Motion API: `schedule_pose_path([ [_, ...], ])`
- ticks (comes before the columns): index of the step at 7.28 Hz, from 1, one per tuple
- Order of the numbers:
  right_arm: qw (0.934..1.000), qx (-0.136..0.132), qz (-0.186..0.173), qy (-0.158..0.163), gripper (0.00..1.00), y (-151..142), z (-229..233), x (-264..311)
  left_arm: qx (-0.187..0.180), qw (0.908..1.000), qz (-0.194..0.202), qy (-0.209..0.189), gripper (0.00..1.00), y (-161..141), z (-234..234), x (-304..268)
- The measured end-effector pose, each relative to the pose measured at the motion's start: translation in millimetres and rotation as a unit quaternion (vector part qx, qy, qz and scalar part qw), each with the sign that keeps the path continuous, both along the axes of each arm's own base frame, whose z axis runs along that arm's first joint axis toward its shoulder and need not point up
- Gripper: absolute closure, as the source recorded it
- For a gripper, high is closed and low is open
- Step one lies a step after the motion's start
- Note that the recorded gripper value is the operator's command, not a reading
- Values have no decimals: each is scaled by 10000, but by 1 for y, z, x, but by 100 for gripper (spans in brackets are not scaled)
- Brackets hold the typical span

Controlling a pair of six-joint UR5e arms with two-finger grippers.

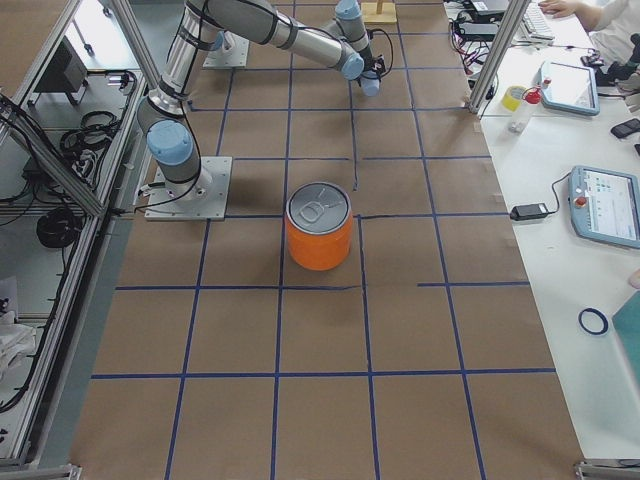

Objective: Flip cup
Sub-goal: 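Lift the cup with the right gripper and carry it toward the left gripper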

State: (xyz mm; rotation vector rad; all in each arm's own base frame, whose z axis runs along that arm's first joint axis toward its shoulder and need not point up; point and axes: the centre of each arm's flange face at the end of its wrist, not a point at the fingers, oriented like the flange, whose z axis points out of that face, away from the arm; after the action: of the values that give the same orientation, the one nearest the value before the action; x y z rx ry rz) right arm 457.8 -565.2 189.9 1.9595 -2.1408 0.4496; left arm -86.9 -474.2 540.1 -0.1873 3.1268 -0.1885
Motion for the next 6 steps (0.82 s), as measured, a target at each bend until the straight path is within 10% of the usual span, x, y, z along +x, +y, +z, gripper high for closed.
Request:
schedule_pose_path([
  [6,9998,175,-8,83,46,3,-13,2,-1,10000,-3,0,0,0,0,0],
])
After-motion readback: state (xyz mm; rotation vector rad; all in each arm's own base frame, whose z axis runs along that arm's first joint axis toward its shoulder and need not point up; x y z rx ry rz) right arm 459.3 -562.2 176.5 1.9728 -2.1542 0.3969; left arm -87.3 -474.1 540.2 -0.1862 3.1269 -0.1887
